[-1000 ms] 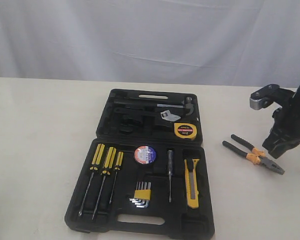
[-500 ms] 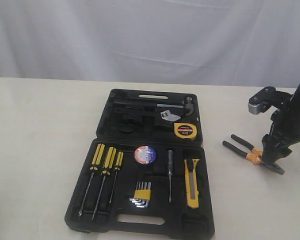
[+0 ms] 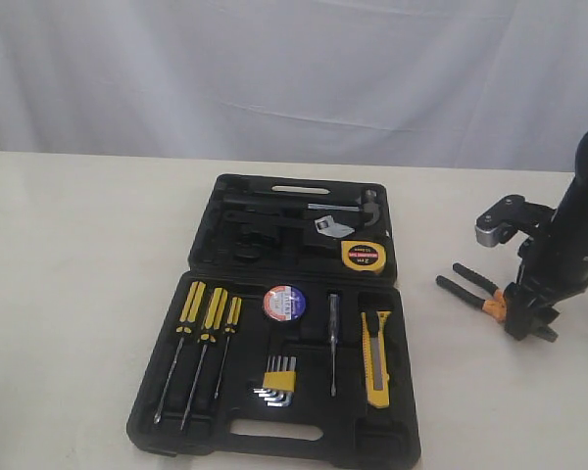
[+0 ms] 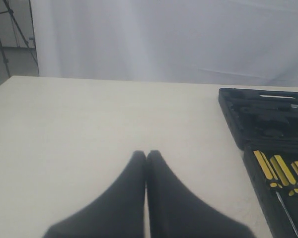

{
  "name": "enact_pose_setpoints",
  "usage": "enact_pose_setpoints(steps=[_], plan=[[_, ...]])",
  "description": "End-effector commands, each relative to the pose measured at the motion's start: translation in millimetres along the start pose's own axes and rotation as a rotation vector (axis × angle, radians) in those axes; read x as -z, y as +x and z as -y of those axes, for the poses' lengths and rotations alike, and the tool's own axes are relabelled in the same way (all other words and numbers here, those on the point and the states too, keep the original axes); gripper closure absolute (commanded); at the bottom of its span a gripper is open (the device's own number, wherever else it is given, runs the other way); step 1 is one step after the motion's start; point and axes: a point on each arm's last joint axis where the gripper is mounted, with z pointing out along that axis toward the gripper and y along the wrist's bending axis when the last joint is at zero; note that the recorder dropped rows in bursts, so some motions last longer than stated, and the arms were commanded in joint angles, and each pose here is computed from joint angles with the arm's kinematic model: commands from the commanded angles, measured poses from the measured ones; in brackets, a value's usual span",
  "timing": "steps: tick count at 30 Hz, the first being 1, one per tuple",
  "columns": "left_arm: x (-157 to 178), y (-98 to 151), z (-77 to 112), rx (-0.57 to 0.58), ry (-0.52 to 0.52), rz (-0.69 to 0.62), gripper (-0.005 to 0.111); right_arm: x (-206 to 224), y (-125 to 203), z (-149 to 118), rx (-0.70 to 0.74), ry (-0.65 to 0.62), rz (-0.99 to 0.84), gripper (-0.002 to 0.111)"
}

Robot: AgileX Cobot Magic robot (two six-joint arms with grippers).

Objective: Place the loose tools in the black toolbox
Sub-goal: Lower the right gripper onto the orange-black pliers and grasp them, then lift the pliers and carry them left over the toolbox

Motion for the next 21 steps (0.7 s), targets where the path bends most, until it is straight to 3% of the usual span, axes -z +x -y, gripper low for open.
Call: enact_pose_setpoints(steps=[1, 7, 17, 21], plan=[[0.0, 0.5, 0.1, 0.002, 0.002, 0.002, 0.107, -1.6, -6.5, 7.7, 0.005, -0.016, -0.012, 0.040], [0.0, 0.5, 0.1, 0.002, 0.002, 0.002, 0.107, -11.4, -10.2, 6.6, 0.014, -0.109, -0.098, 0.043], [0.0, 0.5, 0.1, 0.002, 0.002, 0.002, 0.107, -11.5, -10.4, 7.6, 0.014, -0.093, -0.101, 0.106], [0.0, 0.5, 0.1, 0.002, 0.002, 0.002, 0.107, -11.5, -10.5, 7.8, 0.013, -0.091, -0.100, 0.109]])
